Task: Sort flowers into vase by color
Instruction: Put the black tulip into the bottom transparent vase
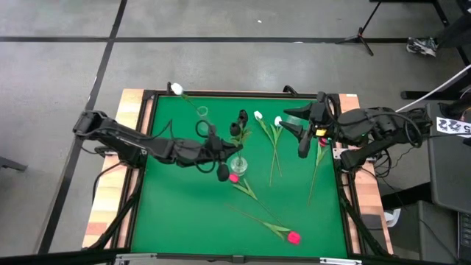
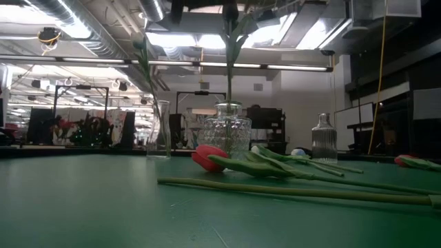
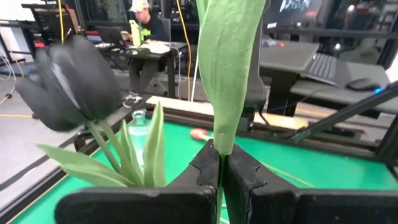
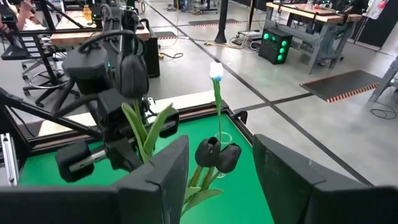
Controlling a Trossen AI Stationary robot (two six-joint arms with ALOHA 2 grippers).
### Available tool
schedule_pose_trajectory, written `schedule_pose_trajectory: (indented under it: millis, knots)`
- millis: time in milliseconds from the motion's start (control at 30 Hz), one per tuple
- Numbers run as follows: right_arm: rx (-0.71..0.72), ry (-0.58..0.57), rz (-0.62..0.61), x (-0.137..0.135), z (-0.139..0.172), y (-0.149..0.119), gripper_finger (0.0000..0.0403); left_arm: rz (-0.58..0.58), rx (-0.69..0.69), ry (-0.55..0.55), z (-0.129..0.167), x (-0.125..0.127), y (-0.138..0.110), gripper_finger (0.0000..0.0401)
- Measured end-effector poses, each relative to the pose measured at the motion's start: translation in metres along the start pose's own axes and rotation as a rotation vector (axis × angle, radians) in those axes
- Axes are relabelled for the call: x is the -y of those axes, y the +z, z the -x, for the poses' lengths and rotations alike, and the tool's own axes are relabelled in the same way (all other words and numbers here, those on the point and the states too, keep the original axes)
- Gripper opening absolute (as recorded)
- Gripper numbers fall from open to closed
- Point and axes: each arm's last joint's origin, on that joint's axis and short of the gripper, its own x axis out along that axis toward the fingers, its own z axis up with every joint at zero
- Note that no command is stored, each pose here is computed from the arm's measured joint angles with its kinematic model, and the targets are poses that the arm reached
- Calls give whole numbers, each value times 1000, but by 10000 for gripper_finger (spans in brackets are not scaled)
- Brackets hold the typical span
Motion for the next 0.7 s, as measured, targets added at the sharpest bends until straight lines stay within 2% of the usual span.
schedule_pose_trajectory:
  millis: [267, 467, 700]
  knots:
    - [0, 1, 0, 0, 0, 0, 177, 30, -46, 6, -7, 2, -15, 3]
    - [0, 2, 0, 0, 0, 0, 177, 115, -88, 29, -1, -4, -44, 3]
    - [0, 2, 0, 0, 0, 0, 177, 103, -54, 39, -1, -10, -49, 10]
